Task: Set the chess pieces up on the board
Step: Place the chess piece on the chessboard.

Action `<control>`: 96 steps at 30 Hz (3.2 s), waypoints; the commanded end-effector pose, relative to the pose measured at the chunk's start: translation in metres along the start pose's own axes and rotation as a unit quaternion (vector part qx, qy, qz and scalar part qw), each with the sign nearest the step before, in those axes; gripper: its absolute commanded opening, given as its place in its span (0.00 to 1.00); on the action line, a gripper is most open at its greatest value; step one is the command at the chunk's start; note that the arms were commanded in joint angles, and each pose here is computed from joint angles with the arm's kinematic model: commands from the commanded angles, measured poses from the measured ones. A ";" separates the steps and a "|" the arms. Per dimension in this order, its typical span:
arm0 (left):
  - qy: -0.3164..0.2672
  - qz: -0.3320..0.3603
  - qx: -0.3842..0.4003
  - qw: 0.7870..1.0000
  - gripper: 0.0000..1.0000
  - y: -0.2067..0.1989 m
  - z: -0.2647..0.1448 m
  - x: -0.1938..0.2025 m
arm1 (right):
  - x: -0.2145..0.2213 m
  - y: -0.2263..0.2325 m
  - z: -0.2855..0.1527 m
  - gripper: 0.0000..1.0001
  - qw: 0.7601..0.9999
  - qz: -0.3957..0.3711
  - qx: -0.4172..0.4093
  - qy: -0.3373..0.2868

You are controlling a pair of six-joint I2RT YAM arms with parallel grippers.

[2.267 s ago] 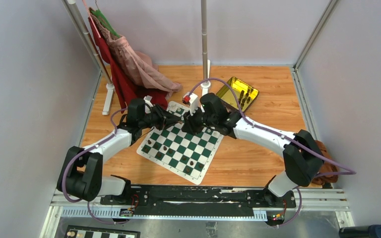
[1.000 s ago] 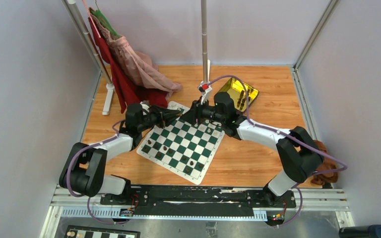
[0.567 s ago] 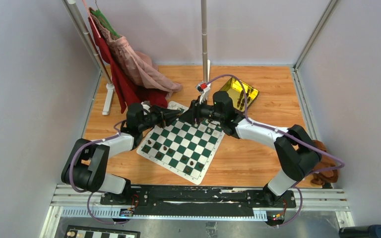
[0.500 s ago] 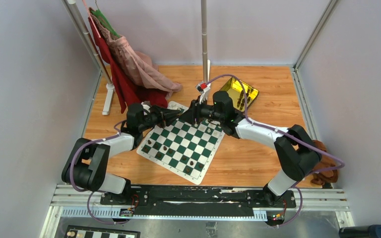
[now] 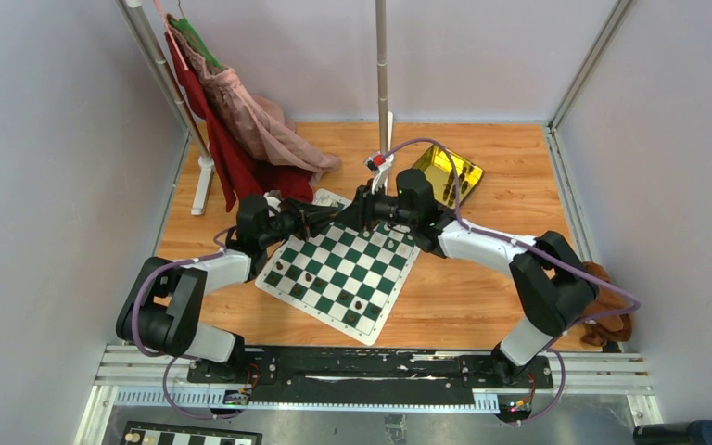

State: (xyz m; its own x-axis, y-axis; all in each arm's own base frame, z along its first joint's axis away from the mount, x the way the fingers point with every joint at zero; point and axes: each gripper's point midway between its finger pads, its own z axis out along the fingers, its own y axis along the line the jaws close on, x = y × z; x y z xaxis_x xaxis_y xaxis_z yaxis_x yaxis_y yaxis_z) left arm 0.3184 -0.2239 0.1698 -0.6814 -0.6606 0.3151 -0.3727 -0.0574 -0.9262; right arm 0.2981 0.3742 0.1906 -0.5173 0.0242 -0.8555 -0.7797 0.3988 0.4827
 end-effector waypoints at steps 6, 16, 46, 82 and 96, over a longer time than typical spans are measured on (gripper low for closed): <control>0.013 0.011 0.016 1.000 0.09 -0.007 -0.004 0.004 | -0.018 0.005 0.004 0.31 1.000 -0.005 -0.016 -0.020; 0.014 0.011 0.012 1.000 0.09 -0.003 -0.005 0.005 | -0.019 0.004 0.005 0.26 1.000 -0.005 -0.014 -0.021; -0.003 0.054 -0.015 0.998 0.59 0.005 -0.006 -0.004 | -0.010 0.002 0.000 0.00 1.000 -0.018 -0.003 0.023; -0.174 0.430 -0.255 0.848 0.59 -0.011 -0.104 -0.055 | 0.121 0.086 -0.122 0.00 0.866 -0.162 0.162 0.445; -0.193 0.451 -0.264 0.830 0.59 -0.017 -0.121 -0.055 | 0.163 0.097 -0.126 0.00 0.819 -0.158 0.164 0.526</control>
State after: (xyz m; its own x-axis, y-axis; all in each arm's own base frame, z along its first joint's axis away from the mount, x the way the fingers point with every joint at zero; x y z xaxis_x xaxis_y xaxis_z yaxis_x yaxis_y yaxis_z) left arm 0.2832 -0.1046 0.1754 -0.6567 -0.4645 -0.5942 -0.1267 0.8446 -0.5202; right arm 0.1000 0.3032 0.1188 -0.4565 -0.8545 -0.2480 -0.8871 0.4585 0.0530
